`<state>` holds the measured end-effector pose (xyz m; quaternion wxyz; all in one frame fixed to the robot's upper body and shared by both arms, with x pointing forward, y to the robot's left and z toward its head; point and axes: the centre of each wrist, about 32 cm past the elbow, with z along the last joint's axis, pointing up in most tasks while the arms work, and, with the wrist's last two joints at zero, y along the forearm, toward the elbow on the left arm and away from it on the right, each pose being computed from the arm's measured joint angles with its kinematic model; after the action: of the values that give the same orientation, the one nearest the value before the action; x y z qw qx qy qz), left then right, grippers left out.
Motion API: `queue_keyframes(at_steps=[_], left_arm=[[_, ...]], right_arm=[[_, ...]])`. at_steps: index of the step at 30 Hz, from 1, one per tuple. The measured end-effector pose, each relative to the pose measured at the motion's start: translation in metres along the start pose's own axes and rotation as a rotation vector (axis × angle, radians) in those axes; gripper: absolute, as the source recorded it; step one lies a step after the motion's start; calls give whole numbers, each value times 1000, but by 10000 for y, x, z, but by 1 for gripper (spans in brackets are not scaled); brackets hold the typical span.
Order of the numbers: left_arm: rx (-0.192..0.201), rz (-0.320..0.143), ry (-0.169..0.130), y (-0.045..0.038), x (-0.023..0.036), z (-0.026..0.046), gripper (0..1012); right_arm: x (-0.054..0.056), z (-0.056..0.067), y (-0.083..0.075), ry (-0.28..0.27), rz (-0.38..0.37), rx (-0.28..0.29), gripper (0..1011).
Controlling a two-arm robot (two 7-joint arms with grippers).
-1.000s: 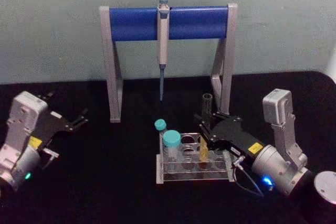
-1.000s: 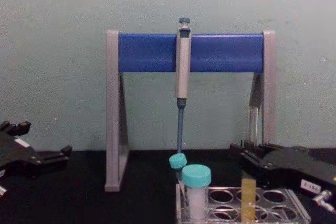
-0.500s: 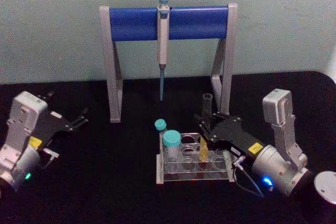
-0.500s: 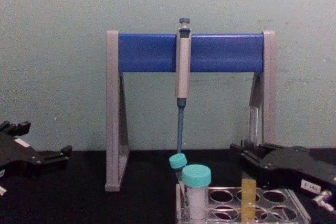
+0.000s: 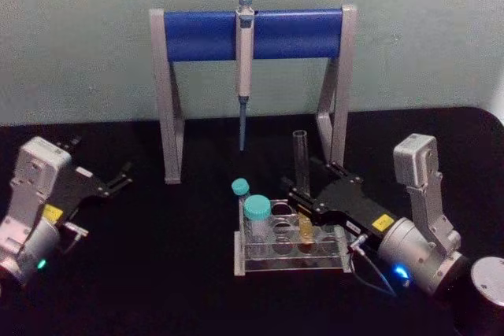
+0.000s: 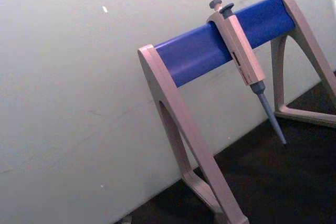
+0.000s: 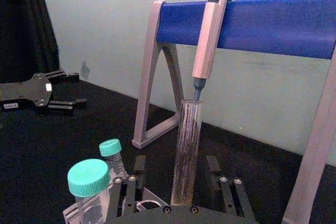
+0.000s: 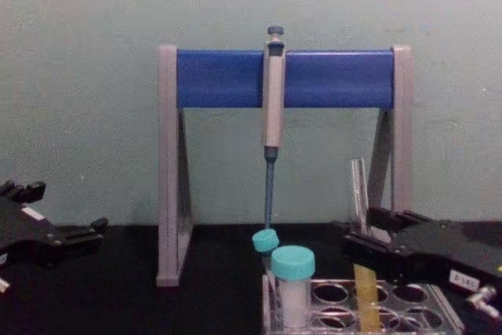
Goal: Pick up the test tube from the test tube rack, shake it, then place it back into the test tube rack.
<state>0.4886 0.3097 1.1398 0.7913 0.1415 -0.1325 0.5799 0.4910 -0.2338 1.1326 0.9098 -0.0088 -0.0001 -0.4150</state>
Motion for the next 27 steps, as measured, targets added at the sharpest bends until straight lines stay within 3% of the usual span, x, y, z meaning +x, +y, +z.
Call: queue_keyframes(at_steps=[3,11,19,27], left_arm=[[0,0,0,0,0,-1,1010],[0,0,0,0,0,0,1010],[0,0,0,0,0,0,1010],[0,0,0,0,0,0,1010]], right_arm=[[0,0,0,0,0,0,811],[0,1,0,1,0,1,989],[0,1,0,1,0,2,1000],[-12,35,-152,2,0,16,1000]])
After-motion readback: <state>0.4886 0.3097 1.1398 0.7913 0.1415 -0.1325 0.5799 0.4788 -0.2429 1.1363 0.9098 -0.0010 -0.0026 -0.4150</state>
